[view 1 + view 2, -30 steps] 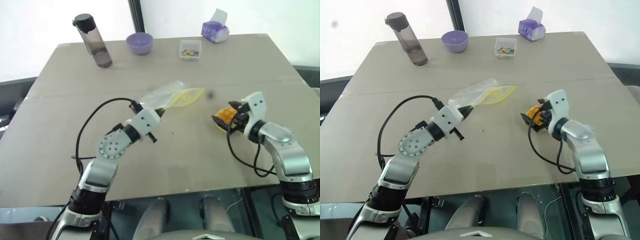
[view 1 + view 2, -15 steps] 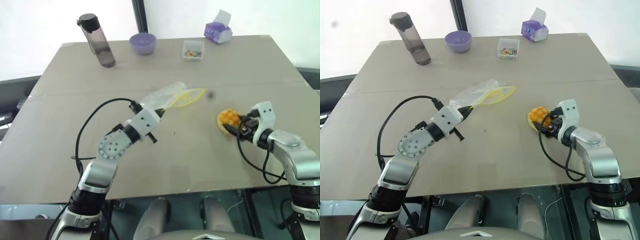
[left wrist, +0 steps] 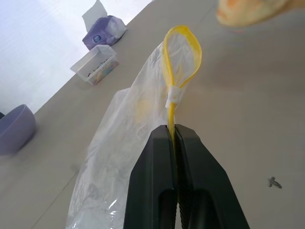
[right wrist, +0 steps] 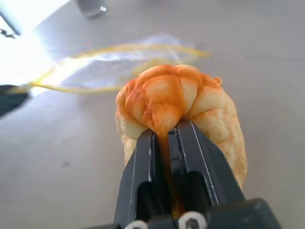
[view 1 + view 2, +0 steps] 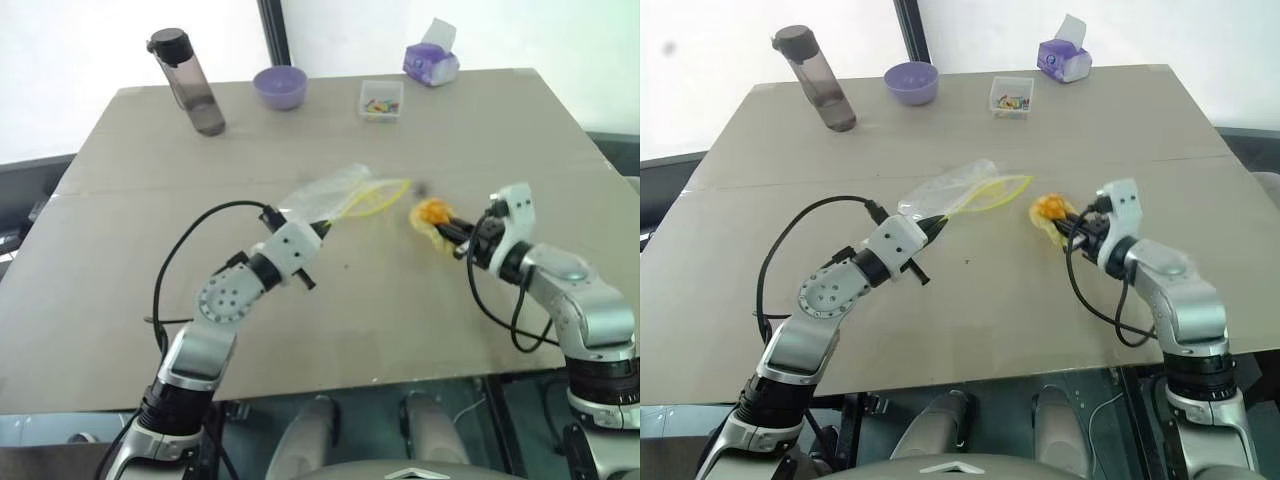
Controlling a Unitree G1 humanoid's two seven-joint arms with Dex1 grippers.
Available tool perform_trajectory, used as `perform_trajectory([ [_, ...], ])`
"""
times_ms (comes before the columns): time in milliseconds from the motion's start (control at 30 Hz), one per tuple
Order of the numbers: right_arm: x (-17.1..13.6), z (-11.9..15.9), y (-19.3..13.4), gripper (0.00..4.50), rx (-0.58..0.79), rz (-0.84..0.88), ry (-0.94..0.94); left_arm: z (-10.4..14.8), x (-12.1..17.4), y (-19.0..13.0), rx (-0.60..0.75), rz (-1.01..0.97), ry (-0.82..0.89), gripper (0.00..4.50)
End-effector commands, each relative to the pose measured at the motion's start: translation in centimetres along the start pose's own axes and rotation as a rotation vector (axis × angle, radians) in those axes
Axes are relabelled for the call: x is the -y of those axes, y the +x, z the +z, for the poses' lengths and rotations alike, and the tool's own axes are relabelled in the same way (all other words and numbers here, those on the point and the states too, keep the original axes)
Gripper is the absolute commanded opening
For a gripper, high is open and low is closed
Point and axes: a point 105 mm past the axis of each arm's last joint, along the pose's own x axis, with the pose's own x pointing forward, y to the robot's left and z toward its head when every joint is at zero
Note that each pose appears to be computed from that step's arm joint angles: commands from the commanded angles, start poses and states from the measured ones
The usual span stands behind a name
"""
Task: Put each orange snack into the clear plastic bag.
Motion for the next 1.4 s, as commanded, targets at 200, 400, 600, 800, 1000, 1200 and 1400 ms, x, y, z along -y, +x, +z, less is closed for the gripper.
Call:
perform_trajectory([
  [200,-2.7,1.1,1.2,0.01,0.005,0.121,-0.025,2.0,0.8,0.3,0.076,-0.013,0.048,0.00],
  [400,-2.5,0.8,2.2,0.01,-0.017,0.132,-0.025,3.1,2.1,0.6,0.125,-0.073,0.040,0.00],
  [600,-2.5,0.6,2.6,0.01,-0.044,0.167,-0.015,4.0,4.1,0.1,0.172,-0.173,0.030,0.00],
  [800,-2.3,1.0,3.4,0.01,-0.049,0.216,-0.058,4.1,4.6,0.0,0.177,-0.212,0.026,0.00],
  [1000,-4.5,2.2,3.3,0.01,0.003,0.393,-0.086,3.9,4.5,0.1,0.180,-0.227,0.029,0.00],
  [1200,-1.0,1.6,3.8,0.01,-0.024,0.297,0.000,3.9,4.6,0.1,0.189,-0.252,0.032,0.00],
  [1400,0.6,1.5,3.0,0.01,-0.025,0.324,0.086,3.9,4.6,-0.1,0.198,-0.277,0.025,0.00],
])
